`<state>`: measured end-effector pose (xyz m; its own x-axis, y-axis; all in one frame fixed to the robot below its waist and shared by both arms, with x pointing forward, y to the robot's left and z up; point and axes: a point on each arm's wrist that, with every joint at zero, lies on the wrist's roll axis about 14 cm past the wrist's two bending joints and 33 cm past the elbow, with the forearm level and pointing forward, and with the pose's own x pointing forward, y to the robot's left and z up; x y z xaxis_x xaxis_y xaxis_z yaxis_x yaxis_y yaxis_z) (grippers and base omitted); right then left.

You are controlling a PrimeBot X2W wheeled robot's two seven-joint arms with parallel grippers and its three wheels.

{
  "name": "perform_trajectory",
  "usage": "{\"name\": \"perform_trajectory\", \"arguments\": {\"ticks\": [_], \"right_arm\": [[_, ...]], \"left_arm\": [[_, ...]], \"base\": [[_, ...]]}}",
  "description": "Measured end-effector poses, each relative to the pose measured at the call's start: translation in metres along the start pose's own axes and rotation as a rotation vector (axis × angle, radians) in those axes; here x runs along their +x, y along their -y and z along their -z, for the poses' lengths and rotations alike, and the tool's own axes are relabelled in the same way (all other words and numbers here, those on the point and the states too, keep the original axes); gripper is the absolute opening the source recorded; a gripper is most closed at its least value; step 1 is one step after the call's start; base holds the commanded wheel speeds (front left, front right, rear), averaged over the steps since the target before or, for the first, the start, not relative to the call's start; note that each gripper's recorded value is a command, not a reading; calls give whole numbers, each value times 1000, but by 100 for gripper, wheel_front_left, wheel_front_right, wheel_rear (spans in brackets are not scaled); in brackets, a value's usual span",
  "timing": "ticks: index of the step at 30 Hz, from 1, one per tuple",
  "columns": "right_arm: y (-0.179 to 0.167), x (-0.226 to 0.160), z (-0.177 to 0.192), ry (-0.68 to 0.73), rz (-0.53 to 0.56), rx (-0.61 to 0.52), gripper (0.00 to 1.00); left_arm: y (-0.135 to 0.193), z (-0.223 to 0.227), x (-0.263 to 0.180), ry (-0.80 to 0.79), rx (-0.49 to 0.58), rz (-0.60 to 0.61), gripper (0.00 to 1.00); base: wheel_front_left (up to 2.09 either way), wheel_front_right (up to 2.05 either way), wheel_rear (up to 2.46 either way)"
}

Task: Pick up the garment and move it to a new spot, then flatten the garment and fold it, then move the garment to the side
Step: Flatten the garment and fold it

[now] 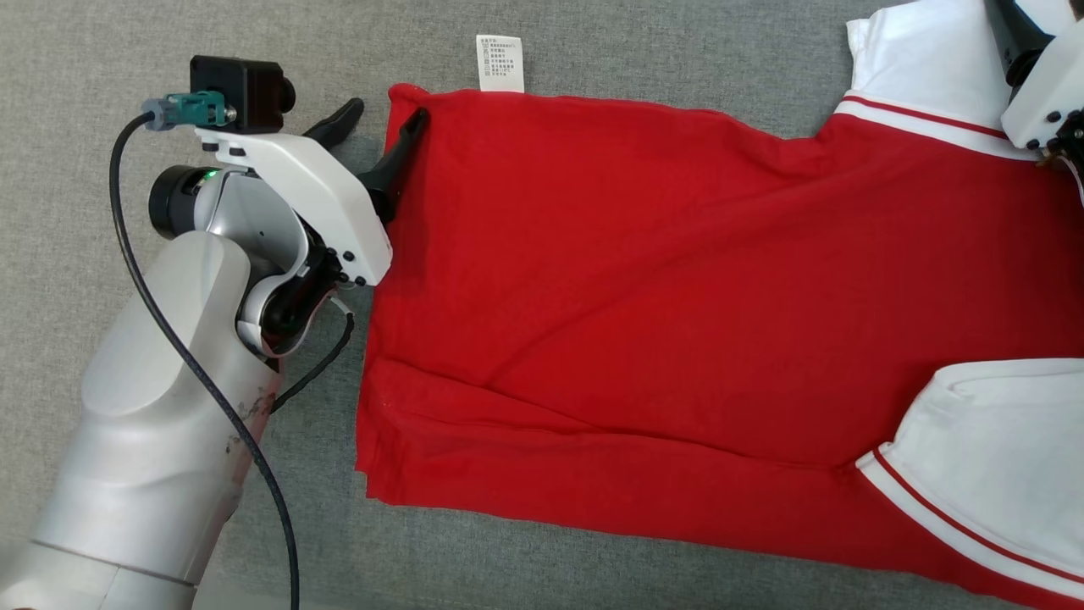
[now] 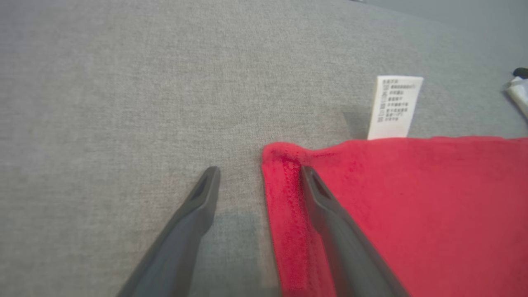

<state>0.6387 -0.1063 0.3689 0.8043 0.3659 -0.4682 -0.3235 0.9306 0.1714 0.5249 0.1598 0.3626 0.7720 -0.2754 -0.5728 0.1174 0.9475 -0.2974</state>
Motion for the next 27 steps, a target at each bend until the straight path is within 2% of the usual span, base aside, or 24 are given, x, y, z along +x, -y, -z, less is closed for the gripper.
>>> {"name": "perform_trajectory", "arguments": {"ticks": [1, 2, 3, 4, 5, 16, 27], "right_arm": [[-1, 2, -1, -2, -2, 0, 100], [-1, 4, 0, -7, -4, 6, 100], [-2, 4, 1, -11, -6, 4, 49], [-2, 6, 1, -17, -9, 5, 7], [-3, 6, 1, -18, -11, 8, 0], [-7, -13, -28, 110, -48, 45, 0], [-24, -83, -43, 271, -143, 110, 0]], "left_arm": [[1, 1, 2, -5, -8, 9, 100], [2, 2, 3, -9, -16, 16, 77], [2, 2, 4, -13, -11, 15, 35], [2, 2, 6, -15, -8, 19, 0], [3, 2, 7, -17, -4, 25, 0], [11, -12, 5, 53, 16, 55, 0], [17, -23, -31, 147, 6, 79, 0]], "base": [[0, 0, 0], [0, 0, 0], [0, 0, 0], [0, 0, 0], [0, 0, 0], [0, 0, 0], [0, 0, 0]]}}
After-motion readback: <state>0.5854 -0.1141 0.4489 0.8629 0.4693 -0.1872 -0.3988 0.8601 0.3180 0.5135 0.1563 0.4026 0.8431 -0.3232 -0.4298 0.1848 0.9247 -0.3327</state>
